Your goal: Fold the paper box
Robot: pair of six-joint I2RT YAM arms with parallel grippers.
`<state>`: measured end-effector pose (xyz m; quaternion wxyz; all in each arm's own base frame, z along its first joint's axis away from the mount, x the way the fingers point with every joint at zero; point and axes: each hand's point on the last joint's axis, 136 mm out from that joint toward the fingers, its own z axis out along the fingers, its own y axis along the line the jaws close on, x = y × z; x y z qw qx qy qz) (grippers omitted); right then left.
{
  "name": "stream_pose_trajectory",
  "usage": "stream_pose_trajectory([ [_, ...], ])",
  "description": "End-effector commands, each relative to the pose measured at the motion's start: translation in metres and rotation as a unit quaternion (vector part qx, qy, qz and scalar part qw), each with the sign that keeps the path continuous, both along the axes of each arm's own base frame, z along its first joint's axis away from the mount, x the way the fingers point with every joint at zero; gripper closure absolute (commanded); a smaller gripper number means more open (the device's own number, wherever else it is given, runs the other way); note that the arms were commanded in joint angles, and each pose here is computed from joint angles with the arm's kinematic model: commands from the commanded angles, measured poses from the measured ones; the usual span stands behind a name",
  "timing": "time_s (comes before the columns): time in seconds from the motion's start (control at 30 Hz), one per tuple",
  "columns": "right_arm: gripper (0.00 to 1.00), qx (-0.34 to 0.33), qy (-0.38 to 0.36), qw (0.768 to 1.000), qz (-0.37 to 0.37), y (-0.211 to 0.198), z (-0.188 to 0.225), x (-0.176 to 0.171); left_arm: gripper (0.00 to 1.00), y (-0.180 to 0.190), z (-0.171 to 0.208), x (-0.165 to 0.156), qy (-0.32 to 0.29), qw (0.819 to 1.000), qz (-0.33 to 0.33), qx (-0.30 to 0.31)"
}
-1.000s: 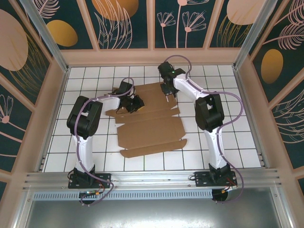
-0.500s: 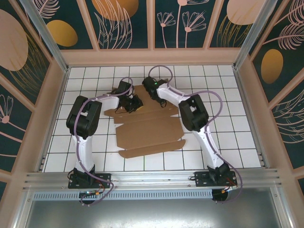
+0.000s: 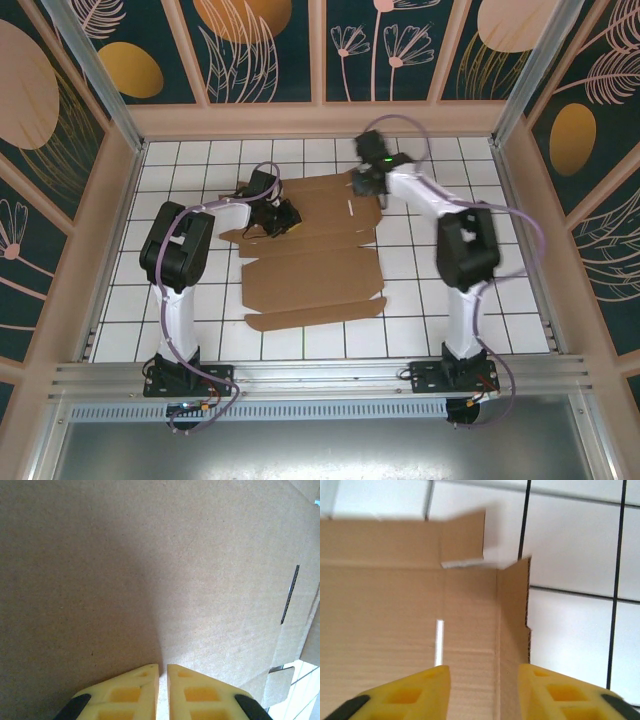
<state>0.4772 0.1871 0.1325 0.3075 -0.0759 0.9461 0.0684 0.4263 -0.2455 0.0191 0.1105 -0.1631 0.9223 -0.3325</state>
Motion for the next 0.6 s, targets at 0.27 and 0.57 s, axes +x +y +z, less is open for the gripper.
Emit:
stream_pose_trajectory([
  [0.27, 0.4, 0.294, 0.05, 0.954, 0.024, 0.0, -0.014, -0.086, 0.85, 0.0, -0.005, -0.003, 0.003, 1.0, -0.007, 0.006],
  [0.57, 0.4, 0.269, 0.126, 0.955, -0.006, -0.005, -0.086, -0.111, 0.85, 0.0, -0.008, -0.004, 0.005, 1.0, -0.008, 0.007],
])
